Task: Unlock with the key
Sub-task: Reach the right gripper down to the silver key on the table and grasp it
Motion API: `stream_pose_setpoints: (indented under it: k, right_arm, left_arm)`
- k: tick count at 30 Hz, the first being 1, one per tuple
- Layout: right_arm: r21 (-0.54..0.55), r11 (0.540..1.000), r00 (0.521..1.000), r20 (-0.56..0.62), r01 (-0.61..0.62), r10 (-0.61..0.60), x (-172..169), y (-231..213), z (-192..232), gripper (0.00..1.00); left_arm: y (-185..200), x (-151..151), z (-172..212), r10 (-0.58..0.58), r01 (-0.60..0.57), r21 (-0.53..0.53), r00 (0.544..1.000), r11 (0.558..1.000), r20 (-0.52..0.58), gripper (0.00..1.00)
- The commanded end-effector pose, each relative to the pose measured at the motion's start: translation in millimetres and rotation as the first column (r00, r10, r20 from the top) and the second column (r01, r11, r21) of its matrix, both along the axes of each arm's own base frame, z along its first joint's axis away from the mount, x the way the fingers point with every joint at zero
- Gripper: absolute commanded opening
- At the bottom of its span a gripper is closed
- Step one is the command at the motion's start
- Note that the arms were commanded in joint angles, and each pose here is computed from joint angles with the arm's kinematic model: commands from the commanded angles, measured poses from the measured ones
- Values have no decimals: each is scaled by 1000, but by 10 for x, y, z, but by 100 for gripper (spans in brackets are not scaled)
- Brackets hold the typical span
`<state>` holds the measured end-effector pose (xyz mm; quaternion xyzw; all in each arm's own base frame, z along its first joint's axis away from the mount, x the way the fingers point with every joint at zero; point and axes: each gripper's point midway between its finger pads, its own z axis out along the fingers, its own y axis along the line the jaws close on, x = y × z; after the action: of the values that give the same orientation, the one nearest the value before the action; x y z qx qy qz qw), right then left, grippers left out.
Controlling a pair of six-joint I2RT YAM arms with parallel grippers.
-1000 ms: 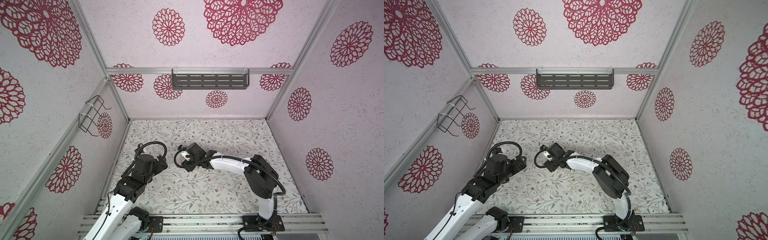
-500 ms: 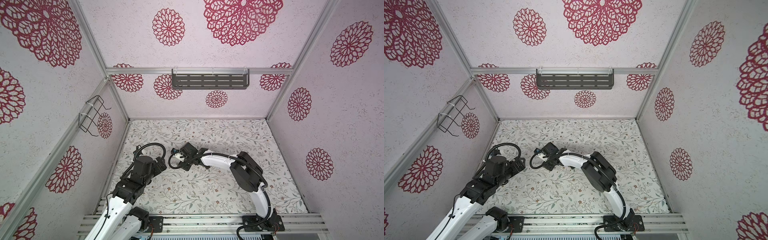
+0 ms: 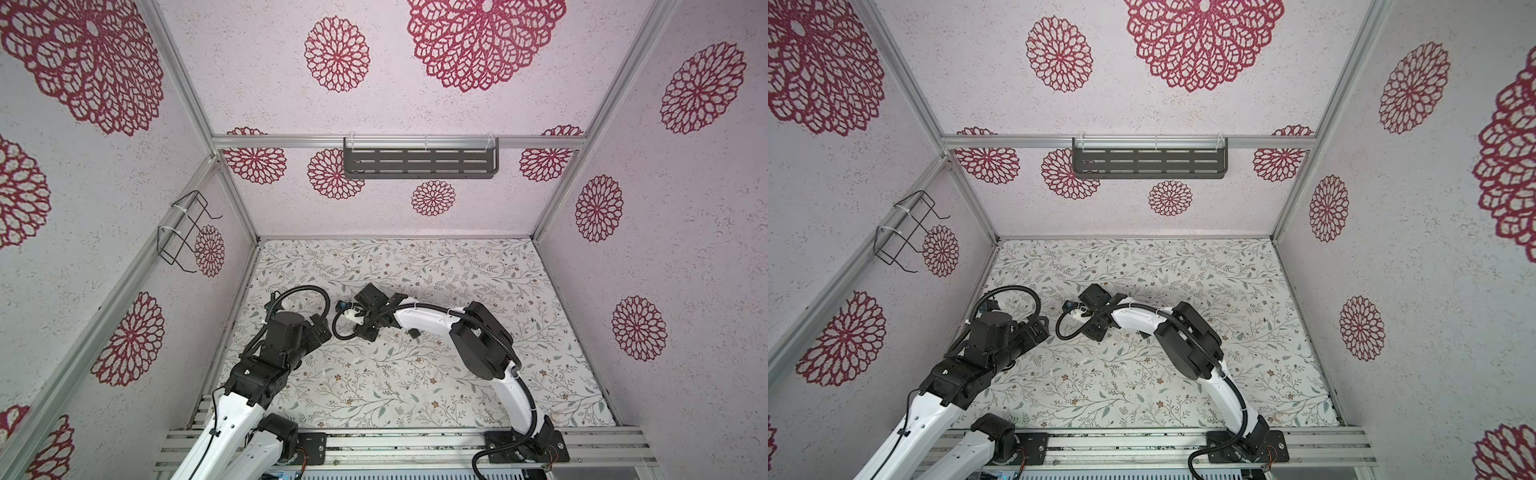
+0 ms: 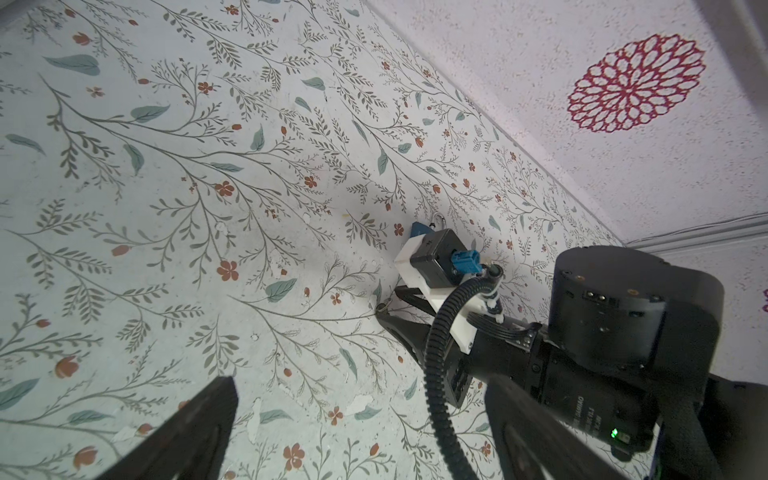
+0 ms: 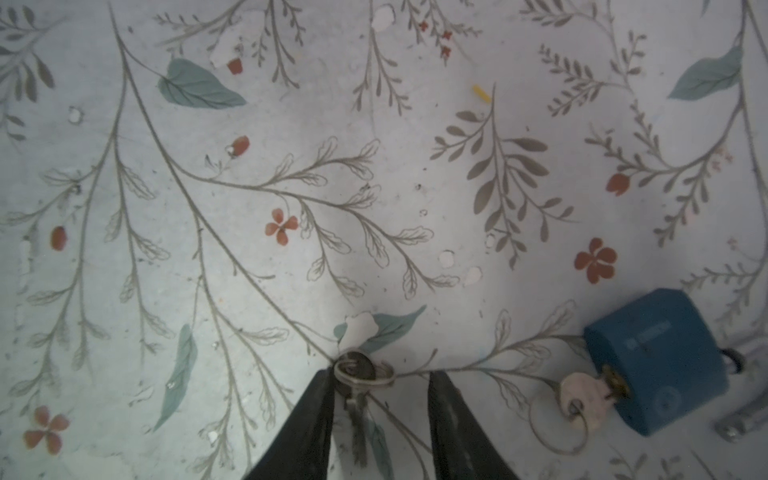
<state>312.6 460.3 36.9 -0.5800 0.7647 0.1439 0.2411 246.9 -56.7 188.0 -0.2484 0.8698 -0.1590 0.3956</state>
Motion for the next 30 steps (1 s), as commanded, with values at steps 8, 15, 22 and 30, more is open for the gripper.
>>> stream_pose_setpoints:
  k: [8,15,22,30]
  right_arm:
    - [-14,997,997,-18,-79,79,-32,113,12,33]
    - [-17,996,996,-23,-88,87,-21,121,28,23]
    - [-3,996,996,-16,-85,85,-22,132,126,15]
    - [3,997,997,-12,-74,74,2,125,178,7]
  left_arm:
    - [52,21,14,13,-13,11,1000,1000,-3,97]
    - [55,30,5,13,-13,9,1000,1000,-7,97]
    - [42,45,-14,9,-9,5,1000,1000,-11,98]
    - [27,54,-19,5,-6,-7,1000,1000,-12,97]
